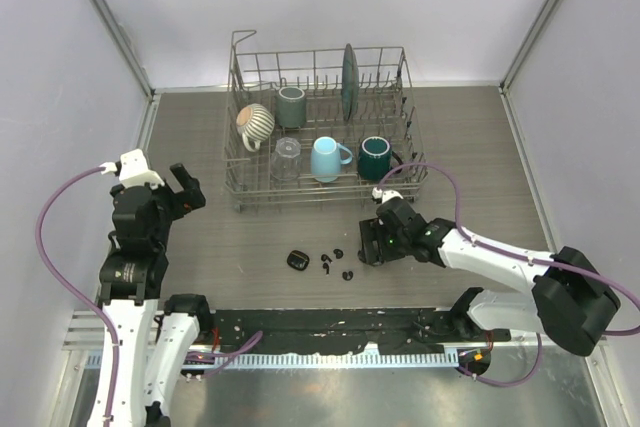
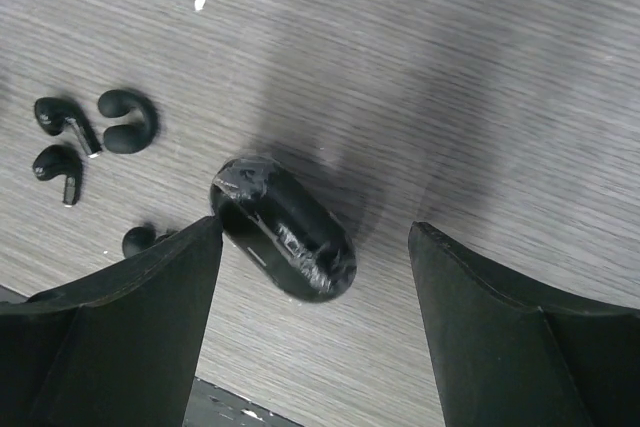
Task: Insert the wireless bluetooth earbuds into the charging case
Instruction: Pick up the charging case at the center of the board.
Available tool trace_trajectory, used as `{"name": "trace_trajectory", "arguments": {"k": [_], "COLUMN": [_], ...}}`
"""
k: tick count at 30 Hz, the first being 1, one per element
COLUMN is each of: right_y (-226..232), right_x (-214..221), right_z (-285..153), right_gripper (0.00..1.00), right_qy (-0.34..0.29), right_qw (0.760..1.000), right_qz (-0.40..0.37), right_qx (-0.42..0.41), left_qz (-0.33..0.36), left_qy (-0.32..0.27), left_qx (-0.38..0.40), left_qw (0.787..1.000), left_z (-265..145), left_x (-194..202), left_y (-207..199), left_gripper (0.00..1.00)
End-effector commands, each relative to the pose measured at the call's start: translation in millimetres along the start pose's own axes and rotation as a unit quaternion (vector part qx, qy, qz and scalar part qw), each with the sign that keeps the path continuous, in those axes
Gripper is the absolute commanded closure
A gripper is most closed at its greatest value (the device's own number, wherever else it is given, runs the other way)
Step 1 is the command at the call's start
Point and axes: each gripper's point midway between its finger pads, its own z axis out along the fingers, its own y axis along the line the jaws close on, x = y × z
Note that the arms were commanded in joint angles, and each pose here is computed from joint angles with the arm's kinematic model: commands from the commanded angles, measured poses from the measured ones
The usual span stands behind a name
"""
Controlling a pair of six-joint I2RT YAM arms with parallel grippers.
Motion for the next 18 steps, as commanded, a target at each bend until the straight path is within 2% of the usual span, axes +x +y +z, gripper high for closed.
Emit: {"name": "trace_trajectory", "arguments": {"k": [1,10,18], "right_y": [22,25,21], "right_x": [-12,2,-7], "right_z": [1,0,-14], "right_gripper": [0.19,0.22,0.21], "right_qy": [-0.037,-0.027,-0.065], "right_qw": [0.998,0.998,0.997], "right_qz": [0.015,-0.003,-0.013], "right_qx": [-0.055,-0.062,-0.047], "left_qz": [0.013,0.011,0.012], "left_qy": [-0.002,0.001,0.006], "left_qx": [-0.001,-0.002,-0.003], "left_qw": [1.0,1.0,1.0], "left_z": [2,1,3], "left_x": [-1,0,2], "left_y": [1,1,2], "left_gripper": [0.0,0.0,0.0]}}
